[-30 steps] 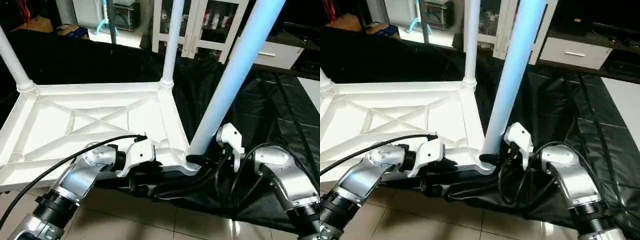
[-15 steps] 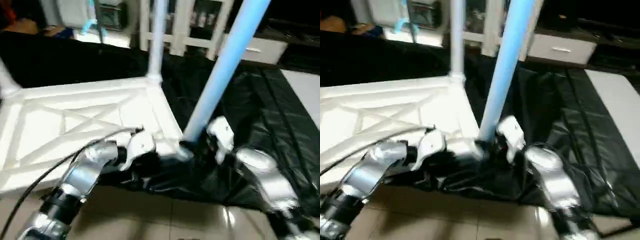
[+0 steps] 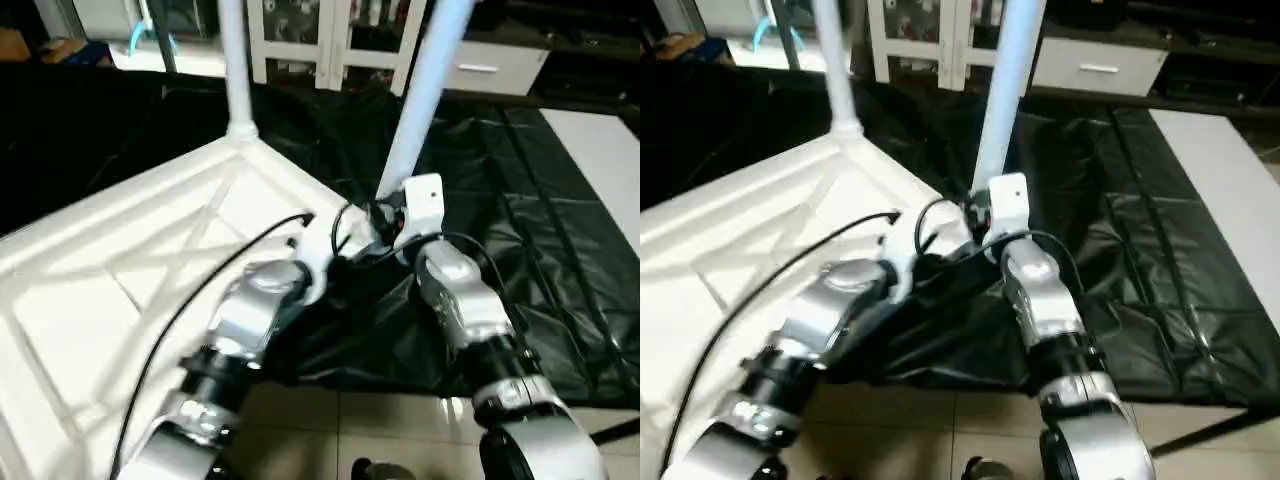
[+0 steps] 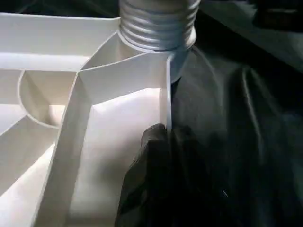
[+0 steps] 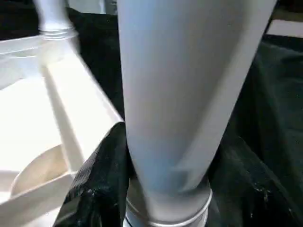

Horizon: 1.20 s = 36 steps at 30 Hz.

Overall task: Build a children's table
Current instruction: Insert table leg to table base

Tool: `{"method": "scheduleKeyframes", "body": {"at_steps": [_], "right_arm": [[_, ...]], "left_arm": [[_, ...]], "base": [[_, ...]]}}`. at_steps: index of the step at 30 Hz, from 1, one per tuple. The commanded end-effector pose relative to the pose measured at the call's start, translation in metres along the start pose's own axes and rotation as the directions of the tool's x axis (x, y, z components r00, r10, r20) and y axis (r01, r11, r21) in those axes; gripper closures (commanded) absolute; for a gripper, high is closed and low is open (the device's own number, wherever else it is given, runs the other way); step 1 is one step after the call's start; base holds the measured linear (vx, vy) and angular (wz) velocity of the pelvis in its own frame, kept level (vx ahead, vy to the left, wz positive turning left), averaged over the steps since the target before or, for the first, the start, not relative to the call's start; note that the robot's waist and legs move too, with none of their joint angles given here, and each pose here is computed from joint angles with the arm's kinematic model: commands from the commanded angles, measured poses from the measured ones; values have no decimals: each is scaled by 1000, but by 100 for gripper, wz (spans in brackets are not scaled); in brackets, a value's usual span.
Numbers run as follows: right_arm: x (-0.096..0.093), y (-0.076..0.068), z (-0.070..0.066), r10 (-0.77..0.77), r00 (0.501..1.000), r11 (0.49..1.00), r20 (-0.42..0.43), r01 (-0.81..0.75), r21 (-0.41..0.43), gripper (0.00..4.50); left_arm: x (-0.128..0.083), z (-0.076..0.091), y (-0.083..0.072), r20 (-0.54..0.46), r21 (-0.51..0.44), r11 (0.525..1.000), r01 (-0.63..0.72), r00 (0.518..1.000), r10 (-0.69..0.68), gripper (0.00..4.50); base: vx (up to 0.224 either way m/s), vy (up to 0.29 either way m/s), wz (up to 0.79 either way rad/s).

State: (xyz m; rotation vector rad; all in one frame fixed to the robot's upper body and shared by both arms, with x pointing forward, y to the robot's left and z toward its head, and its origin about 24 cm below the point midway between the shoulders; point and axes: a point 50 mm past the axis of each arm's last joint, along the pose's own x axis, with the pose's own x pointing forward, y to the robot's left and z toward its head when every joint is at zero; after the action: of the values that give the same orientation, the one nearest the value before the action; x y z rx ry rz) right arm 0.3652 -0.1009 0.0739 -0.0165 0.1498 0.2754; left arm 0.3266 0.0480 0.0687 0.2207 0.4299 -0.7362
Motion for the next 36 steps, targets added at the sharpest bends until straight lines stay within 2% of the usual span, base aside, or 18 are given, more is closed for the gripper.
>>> {"method": "scheduleKeyframes", "body": {"at_steps": [1,5,10,13,17,19,25,31,36], "right_arm": [[-8,6,-53,-17,975,1000,-222,17,-3,259],[-4,8,-49,-18,980,1000,-198,17,-6,259],[-1,3,-44,-39,988,999,-152,34,-29,259],[1,3,-35,-12,996,1000,-86,11,-2,259],[2,5,-30,16,998,1000,-62,-17,-15,259],[4,5,-23,15,999,999,-31,-16,-29,189],[4,2,-11,26,999,997,30,-23,-79,189],[0,-5,-4,31,997,995,66,-25,-95,189],[-3,-9,3,33,993,998,110,-26,-63,189]], "left_arm": [[2,17,-4,65,13,1000,14,998,-15,450],[-2,14,5,48,26,999,-19,999,17,450],[-6,9,15,27,26,998,-56,998,55,450],[-6,8,16,24,24,998,-61,998,61,450],[-6,8,17,24,24,998,-61,998,61,450],[-6,8,17,23,26,998,-61,998,61,450],[-7,6,18,19,29,998,-58,998,57,450],[-7,4,19,14,34,998,-54,998,53,450],[-8,3,19,9,40,998,-52,999,52,450]], "base": [[65,-28,1],[60,-24,-2],[0,0,0],[0,0,0],[0,0,0],[0,0,0],[0,0,0],[0,0,0],[0,0,0]]}}
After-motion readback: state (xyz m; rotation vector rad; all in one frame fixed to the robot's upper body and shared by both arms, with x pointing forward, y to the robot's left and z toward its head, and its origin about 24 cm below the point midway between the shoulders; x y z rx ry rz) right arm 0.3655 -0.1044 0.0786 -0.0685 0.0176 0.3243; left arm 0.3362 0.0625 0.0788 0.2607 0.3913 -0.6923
